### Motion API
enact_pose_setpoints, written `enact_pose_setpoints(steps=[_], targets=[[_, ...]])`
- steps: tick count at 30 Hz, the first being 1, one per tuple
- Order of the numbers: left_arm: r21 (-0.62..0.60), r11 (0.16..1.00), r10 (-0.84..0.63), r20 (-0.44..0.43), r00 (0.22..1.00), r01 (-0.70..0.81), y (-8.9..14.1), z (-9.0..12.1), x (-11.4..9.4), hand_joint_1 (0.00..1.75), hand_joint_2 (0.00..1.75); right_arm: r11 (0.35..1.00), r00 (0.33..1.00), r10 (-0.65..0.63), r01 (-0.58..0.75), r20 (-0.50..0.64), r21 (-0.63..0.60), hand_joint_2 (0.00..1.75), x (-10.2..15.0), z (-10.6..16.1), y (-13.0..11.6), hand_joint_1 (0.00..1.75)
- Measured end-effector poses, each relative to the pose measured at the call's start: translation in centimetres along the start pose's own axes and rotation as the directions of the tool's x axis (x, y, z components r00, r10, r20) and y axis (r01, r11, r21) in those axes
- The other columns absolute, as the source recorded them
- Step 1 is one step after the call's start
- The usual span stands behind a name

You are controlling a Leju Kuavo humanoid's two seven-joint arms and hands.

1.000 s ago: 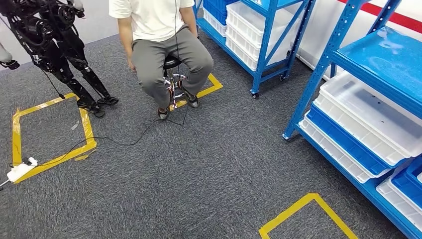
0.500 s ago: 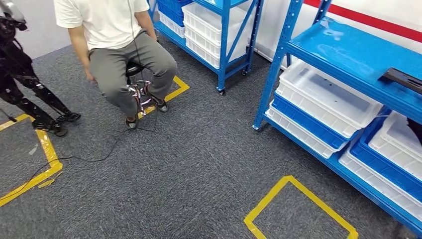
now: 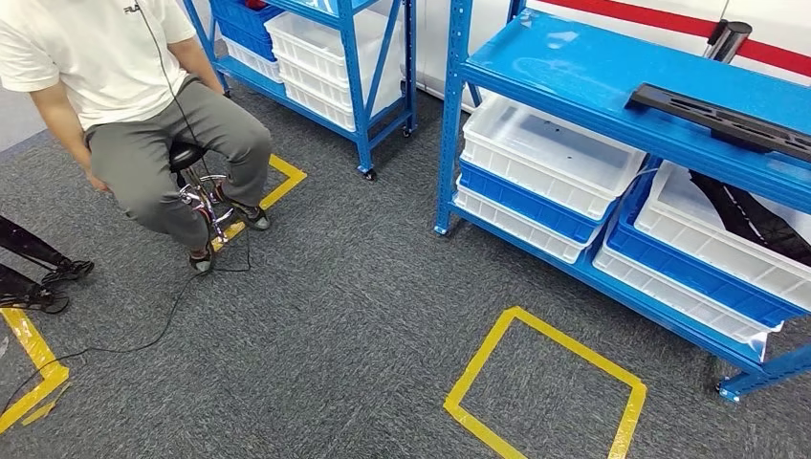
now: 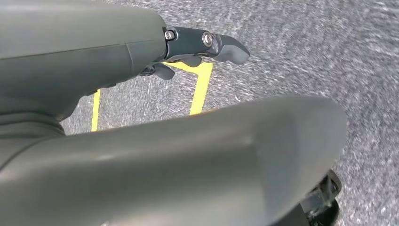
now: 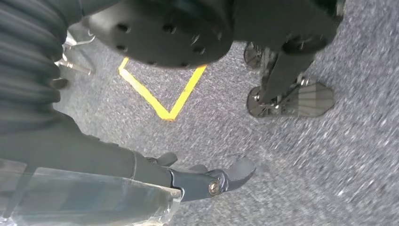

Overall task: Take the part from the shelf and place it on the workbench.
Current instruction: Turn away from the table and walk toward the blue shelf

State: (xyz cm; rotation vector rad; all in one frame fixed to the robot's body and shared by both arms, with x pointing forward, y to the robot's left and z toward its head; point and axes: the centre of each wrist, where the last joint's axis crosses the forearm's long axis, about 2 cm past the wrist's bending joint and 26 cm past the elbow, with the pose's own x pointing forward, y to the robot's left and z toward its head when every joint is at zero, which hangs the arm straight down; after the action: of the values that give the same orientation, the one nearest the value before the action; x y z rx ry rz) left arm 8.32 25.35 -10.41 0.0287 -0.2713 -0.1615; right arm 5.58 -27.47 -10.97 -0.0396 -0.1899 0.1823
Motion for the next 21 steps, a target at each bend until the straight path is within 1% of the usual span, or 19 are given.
enact_pose_setpoints(steps=[7, 16, 21], targets=[[0.002, 1.0, -0.002, -0.01, 1.0, 0.002, -0.07, 0.03, -0.29, 0.0, 0.0, 1.0, 1.0, 0.0, 0.0, -0.001, 0.002, 1.75, -0.05, 0.01, 0.06, 0.0], [0.002, 1.0, -0.007, 0.009, 1.0, 0.007, -0.14, 0.0, 0.24, 0.0, 0.0, 1.0, 1.0, -0.004, 0.004, 0.003, 0.0, 1.75, -0.11, 0.0, -0.08, 0.0], [0.007, 1.0, -0.007, 0.011, 1.0, 0.007, -0.21, 0.01, 0.15, 0.0, 0.0, 1.0, 1.0, -0.016, 0.016, 0.01, -0.002, 1.75, 0.18, -0.03, -0.33, 0.0]])
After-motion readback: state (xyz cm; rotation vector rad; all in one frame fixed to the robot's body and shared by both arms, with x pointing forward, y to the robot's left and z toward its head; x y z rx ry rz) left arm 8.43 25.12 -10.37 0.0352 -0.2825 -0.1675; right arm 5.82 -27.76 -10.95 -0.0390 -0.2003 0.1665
